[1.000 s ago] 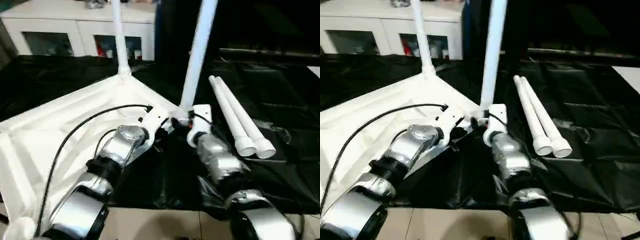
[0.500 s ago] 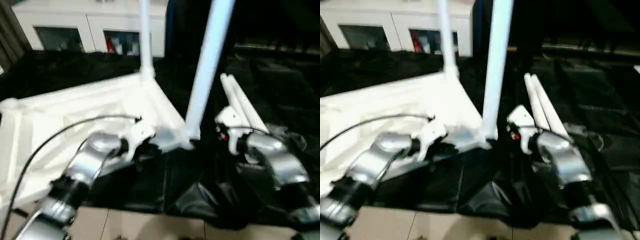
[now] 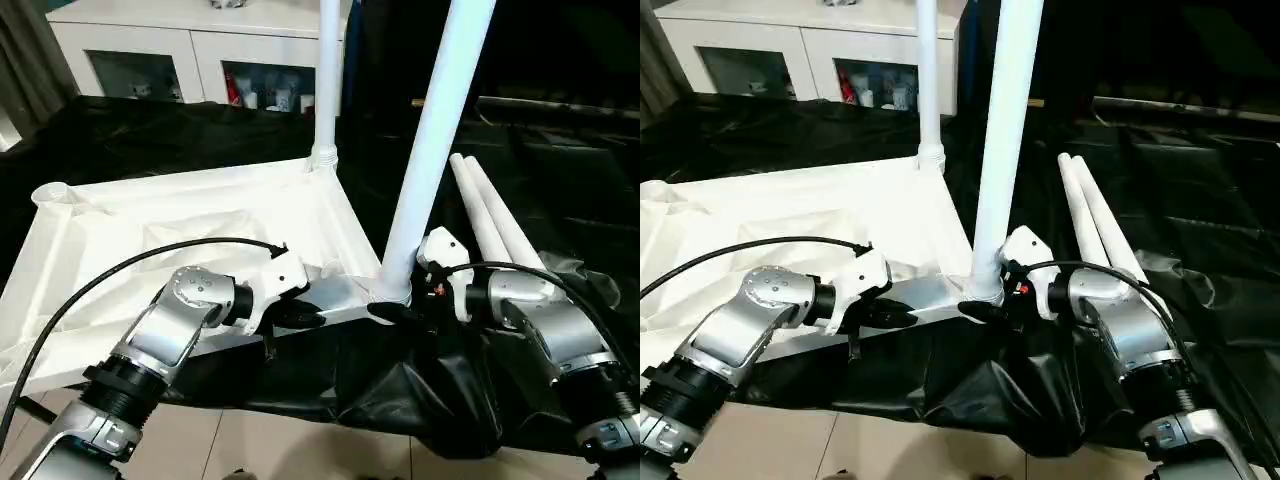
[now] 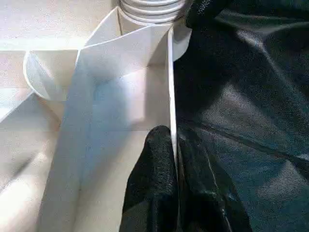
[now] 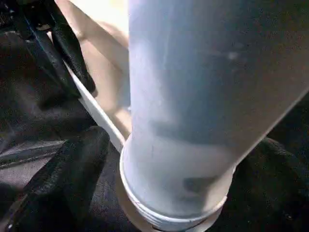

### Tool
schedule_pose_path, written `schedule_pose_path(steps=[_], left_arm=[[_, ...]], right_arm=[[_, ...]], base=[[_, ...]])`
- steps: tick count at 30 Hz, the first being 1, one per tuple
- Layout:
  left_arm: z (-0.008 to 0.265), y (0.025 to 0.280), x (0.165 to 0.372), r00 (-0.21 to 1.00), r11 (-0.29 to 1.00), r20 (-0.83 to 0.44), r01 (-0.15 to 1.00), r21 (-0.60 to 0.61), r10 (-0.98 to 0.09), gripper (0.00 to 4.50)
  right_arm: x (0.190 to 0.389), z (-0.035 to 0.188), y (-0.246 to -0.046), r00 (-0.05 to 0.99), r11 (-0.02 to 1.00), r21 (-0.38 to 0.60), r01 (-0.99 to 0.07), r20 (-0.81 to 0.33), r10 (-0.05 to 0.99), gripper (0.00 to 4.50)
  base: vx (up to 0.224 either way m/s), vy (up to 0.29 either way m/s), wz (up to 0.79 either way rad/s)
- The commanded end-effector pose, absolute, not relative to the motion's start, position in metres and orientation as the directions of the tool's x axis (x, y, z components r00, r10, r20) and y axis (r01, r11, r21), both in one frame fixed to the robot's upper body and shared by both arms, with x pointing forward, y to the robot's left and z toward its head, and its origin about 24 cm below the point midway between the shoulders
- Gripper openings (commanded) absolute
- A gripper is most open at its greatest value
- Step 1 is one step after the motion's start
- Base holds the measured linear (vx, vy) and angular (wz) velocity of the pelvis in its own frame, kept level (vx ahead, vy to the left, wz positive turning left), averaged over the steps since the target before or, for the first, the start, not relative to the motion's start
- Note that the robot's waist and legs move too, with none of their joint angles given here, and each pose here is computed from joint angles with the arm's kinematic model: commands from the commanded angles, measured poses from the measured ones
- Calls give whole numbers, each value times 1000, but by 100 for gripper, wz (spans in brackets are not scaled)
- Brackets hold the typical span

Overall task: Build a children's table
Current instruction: Rotate leg to tighten

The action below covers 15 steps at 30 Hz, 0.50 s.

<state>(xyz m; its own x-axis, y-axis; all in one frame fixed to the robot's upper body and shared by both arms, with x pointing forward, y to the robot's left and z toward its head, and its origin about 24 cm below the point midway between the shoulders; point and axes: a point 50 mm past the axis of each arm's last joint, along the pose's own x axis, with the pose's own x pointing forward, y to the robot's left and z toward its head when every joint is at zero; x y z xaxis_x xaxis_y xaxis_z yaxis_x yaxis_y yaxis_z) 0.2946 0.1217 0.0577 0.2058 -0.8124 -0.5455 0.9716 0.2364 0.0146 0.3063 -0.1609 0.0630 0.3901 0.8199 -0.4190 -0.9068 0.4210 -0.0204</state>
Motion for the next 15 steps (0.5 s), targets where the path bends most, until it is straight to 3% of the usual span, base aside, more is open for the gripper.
schedule_pose_path(steps=[1, 3, 15], left_arm=[[75, 111, 295, 188, 181, -494, 981, 63, -849, 0], [74, 111, 295, 187, 180, -496, 982, 62, -848, 0], [74, 112, 296, 186, 181, -503, 982, 60, -844, 0]], right_arm=[[309, 67, -158, 390, 417, -30, -908, -418, 820, 389], [310, 66, -158, 391, 419, -28, -907, -419, 819, 355], [308, 60, -158, 389, 422, -18, -906, -425, 817, 281]], base=[[0, 0, 0], [0, 0, 0], [0, 0, 0]])
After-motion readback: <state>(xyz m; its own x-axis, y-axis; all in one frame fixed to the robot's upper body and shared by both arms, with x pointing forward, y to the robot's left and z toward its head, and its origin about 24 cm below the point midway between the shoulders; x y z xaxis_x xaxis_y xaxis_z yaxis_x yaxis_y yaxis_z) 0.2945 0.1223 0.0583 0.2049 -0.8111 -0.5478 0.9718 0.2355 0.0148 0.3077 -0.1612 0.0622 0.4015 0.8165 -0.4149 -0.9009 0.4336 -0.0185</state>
